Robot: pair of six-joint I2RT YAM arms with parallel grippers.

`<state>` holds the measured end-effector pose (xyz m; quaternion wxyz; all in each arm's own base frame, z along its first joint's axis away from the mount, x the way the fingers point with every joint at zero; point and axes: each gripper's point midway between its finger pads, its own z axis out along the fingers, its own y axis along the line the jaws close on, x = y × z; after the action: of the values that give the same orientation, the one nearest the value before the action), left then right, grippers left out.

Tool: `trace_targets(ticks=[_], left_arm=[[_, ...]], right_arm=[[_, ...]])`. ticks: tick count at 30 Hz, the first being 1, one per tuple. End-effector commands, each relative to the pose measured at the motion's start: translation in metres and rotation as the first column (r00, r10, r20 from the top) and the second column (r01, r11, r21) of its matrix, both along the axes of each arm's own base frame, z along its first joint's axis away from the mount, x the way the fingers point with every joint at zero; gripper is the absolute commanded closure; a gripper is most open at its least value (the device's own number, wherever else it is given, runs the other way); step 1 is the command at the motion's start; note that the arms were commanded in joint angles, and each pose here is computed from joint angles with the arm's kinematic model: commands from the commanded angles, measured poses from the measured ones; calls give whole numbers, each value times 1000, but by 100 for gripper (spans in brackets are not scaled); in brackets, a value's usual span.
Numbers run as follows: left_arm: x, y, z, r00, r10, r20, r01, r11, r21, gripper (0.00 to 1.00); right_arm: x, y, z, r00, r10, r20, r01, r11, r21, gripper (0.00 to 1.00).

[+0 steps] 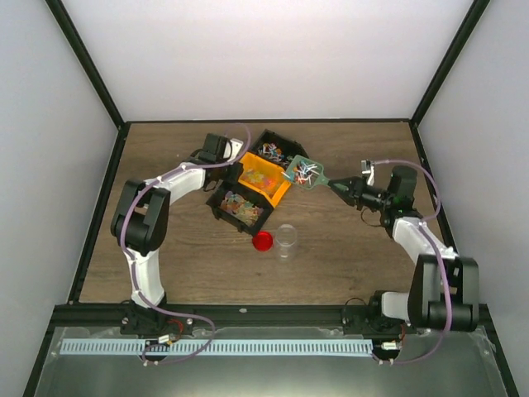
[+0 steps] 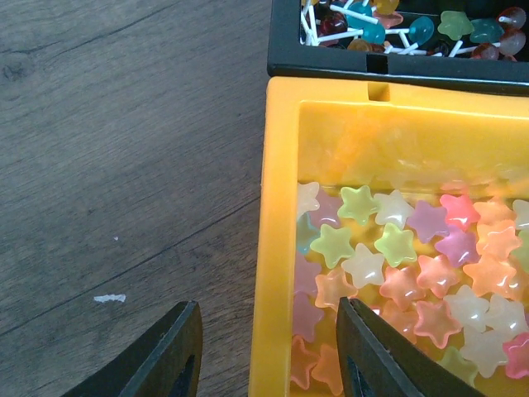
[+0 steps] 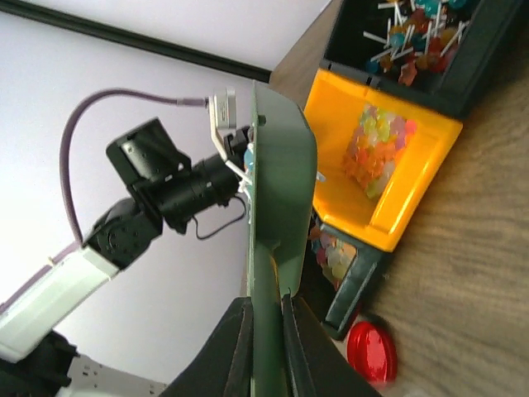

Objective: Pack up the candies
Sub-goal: Place the fake candies in the packing bottle.

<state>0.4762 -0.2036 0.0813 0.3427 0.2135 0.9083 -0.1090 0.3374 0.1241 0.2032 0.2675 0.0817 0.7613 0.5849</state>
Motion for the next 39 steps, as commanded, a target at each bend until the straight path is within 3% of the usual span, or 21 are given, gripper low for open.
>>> trace_targets(ticks=[1,8,13,20,26,39], left_arm=[[-9,-1,-4,999,4,-42,-4,1000,-10,54],[-9,-8,2,998,-5,-57,2,999,-49,54],[-10,-7,-2,998,1,-66,-4,999,-52,54],[-10,-9,-8,997,-3,-78,-1,999,-53,54],[-10,-9,-7,997,-6,-80,2,999,-50,54],[-10,-7,-13,994,0,-109,-3,999,-32,55]], right_arm=[[-36,3,4,999,49,-14,-49,998,-34,99],[-87,11,-5,988,95,-121,-96,995,-3,99],[-108,12,-8,987,98,-128,-103,994,-27,99],[-117,9,8,994,73,-87,-81,993,-91,99],[-119,-1,13,999,26,-42,-35,971,-235,99],[-131,3,23,998,49,-33,-55,976,-209,99]])
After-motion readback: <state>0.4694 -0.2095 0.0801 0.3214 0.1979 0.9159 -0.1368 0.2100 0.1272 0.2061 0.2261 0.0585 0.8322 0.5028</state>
